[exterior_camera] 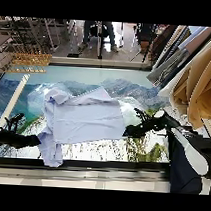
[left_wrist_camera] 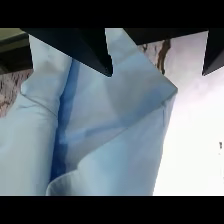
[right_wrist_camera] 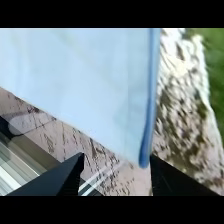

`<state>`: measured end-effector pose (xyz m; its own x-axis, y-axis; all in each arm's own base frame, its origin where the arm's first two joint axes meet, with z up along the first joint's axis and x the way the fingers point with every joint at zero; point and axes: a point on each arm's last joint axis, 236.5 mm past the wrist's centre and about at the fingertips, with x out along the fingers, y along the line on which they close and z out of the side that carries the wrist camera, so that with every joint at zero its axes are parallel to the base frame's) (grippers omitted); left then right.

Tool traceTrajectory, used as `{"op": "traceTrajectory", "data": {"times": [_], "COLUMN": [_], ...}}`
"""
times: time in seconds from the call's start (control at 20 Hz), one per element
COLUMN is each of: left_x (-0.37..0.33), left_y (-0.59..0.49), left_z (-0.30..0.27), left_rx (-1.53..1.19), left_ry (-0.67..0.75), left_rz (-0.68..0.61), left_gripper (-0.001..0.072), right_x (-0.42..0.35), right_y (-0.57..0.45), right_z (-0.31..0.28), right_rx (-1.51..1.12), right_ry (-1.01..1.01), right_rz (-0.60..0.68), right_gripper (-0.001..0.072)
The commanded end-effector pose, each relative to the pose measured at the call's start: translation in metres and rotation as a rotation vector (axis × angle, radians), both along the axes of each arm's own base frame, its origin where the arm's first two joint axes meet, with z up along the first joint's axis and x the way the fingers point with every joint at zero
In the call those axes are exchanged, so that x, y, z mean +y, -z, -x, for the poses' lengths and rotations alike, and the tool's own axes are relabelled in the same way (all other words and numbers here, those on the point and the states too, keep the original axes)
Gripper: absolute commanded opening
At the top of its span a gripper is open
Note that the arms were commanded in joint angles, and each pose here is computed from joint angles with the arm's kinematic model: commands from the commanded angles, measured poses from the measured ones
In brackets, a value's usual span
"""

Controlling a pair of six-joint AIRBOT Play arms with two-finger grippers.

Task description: Fold the clothes and pants, and hang the long-sleeved shirts on hangers.

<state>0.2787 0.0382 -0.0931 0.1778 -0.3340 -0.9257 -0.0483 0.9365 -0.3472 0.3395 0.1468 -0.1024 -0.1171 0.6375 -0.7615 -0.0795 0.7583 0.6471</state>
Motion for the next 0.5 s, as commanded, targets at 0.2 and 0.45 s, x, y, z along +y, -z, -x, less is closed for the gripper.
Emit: {"op": "traceTrajectory", "data": {"times": [0.2, 0.45], "left_x": [-0.012, -0.006], "left_y": [0.019, -0.039], "left_z": [-0.005, -0.021], "left_rx": [0.027, -0.045], "left_ry": [-0.033, -0.032], "left_rz": [0.083, 0.118], "left_gripper": [0.0009, 0.0003], "right_x": [0.027, 0.023], "right_y": [-0.001, -0.083], "right_z": [-0.004, -0.014], "right_rx": [-0.018, -0.21], "right_ry": [0.007, -0.014], "right_rz": [-0.051, -0.065], "right_gripper": [0.0022, 0.0021]}}
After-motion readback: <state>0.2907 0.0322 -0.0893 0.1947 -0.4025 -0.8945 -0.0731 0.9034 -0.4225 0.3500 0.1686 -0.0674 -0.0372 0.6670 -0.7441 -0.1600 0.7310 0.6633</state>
